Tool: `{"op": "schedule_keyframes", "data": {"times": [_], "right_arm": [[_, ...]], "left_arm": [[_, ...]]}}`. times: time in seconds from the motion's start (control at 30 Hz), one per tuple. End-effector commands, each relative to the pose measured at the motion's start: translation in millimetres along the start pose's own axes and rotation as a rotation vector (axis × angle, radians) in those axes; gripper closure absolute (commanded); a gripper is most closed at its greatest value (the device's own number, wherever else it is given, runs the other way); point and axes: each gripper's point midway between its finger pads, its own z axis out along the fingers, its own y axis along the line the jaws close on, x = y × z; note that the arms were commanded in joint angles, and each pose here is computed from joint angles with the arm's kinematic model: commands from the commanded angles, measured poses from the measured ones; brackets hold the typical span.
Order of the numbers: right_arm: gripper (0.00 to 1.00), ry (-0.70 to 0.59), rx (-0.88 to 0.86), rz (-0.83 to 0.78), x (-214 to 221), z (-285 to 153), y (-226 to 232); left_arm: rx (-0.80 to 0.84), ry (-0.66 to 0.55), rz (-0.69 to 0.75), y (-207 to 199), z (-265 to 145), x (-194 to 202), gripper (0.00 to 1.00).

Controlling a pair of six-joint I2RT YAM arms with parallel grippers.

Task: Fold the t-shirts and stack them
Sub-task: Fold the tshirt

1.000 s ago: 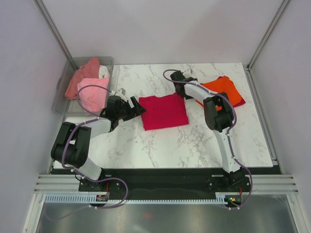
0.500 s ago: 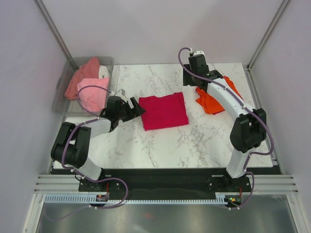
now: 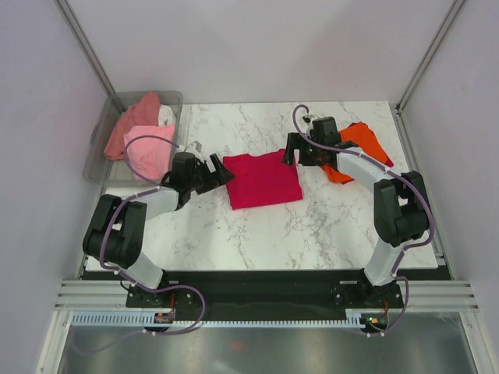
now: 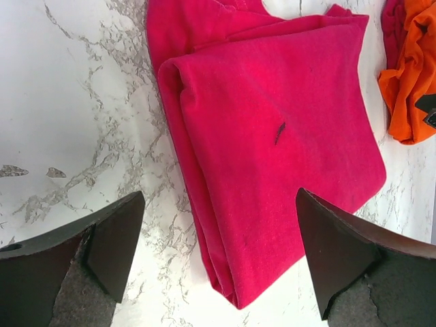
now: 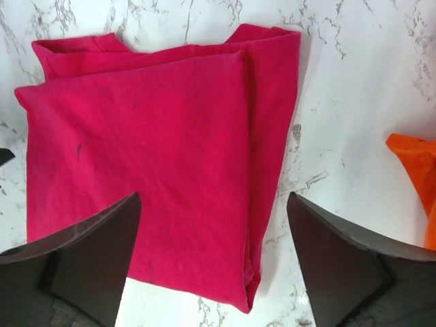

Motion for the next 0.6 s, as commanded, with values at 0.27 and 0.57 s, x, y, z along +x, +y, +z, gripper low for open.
{"op": "schedule_keyframes", "data": {"times": [0.27, 0.57], "right_arm": [[0.08, -0.073, -0.161, 0.127, -7.3, 27.1, 10.8], [0.11, -0.056, -0.049, 0.158, -5.7, 67.9, -30.6]], "left_arm": [[0.023, 0.047, 0.019, -5.6, 20.3, -2.8, 0.03], [-0.036, 0.030, 0.032, 1.2, 32.0, -16.3, 0.10]]}}
